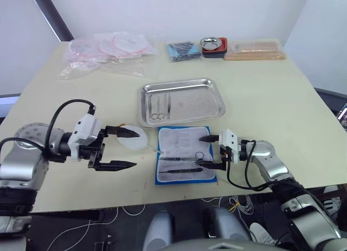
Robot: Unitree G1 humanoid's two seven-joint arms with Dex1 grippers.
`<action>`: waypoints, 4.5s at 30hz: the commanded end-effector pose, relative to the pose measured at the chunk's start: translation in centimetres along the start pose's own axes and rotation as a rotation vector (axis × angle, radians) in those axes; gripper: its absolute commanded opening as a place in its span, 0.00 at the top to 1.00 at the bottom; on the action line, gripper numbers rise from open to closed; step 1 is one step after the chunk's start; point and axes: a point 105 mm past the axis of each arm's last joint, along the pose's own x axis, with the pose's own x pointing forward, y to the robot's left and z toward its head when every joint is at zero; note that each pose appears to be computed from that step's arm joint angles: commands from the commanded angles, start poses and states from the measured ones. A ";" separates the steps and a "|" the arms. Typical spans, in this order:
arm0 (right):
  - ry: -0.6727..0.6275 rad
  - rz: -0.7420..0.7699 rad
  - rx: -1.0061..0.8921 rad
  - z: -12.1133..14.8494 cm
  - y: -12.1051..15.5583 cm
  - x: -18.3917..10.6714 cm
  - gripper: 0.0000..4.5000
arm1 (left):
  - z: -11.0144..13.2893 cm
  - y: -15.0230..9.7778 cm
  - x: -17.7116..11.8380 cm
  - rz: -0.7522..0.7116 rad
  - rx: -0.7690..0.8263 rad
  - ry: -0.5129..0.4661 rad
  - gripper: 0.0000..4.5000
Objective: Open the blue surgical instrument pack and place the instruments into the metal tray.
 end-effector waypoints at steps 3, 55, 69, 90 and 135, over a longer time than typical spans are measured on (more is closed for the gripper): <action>0.251 0.052 0.187 -7.3 3.5 -0.9 0.00 | 1.0 -0.8 0.4 -0.084 0.051 -0.020 0.02; -0.184 -0.002 -0.059 8.1 2.4 -4.3 0.00 | -3.8 -1.5 8.8 -0.064 0.058 -0.159 0.02; -0.165 -0.019 -0.083 10.8 4.8 -8.8 0.00 | -5.6 -0.6 12.1 0.010 0.017 -0.122 0.02; -0.179 -0.015 -0.130 13.7 5.8 -13.8 0.00 | -7.9 -2.6 13.1 -0.023 -0.054 -0.074 0.02; 0.088 -0.109 -0.129 6.7 1.3 -2.3 0.00 | -9.9 -3.0 14.3 0.008 -0.141 -0.024 0.02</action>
